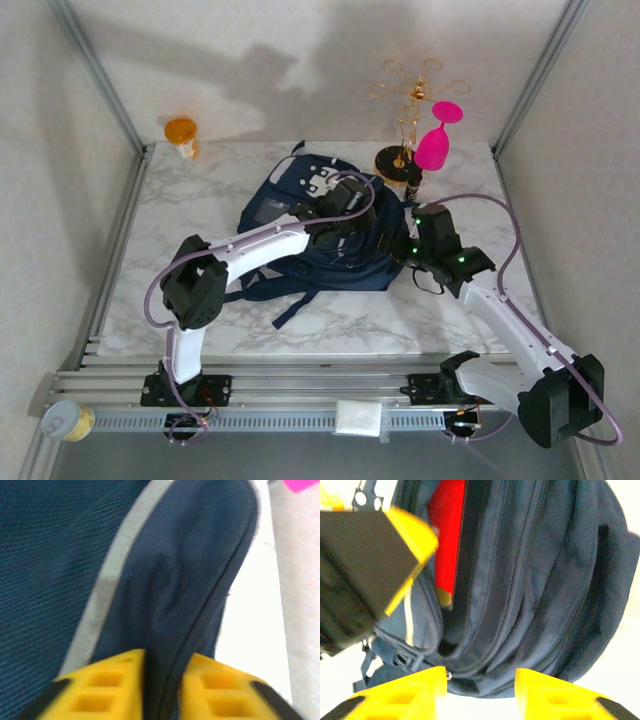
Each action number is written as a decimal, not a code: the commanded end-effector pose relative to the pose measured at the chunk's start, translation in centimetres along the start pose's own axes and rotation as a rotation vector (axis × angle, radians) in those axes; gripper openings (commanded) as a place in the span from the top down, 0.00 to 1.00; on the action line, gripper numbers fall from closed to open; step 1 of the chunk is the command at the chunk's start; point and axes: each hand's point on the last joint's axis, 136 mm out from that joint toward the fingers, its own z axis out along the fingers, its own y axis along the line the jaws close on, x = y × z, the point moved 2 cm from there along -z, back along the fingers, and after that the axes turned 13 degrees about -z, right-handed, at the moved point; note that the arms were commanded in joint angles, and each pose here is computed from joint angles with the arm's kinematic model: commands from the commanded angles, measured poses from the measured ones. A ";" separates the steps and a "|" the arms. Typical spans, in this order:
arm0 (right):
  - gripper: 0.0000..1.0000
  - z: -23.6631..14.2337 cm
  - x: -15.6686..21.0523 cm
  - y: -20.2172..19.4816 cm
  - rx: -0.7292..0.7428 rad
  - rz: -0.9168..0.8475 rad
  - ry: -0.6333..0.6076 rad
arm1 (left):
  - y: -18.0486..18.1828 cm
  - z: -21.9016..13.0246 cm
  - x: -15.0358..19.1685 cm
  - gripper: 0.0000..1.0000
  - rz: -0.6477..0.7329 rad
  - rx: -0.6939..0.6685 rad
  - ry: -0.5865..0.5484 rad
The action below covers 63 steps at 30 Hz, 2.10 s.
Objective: Pack the student bag
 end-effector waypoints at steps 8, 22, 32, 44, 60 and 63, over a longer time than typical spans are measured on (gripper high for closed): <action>0.49 2.8 3.8 4.8 0.073 -0.078 0.100 | 4.1 -12.0 -5.3 0.47 -0.093 0.061 -0.202; 0.55 8.3 5.3 9.6 0.178 0.064 0.113 | 13.3 -9.9 -4.1 0.41 -0.257 -0.031 -0.222; 0.64 11.5 6.8 10.1 0.259 0.120 0.139 | 15.3 -8.0 -4.1 0.42 -0.270 -0.066 -0.228; 0.75 14.0 5.9 9.4 0.259 0.132 0.108 | 16.4 -7.4 -3.2 0.41 -0.294 -0.074 -0.193; 1.00 9.1 5.3 9.5 0.171 -0.078 0.133 | 13.2 -6.2 -0.1 0.37 -0.551 0.085 -0.138; 1.00 8.9 5.5 9.9 0.121 -0.108 0.131 | 12.0 -5.7 -0.4 0.37 -0.576 0.129 -0.156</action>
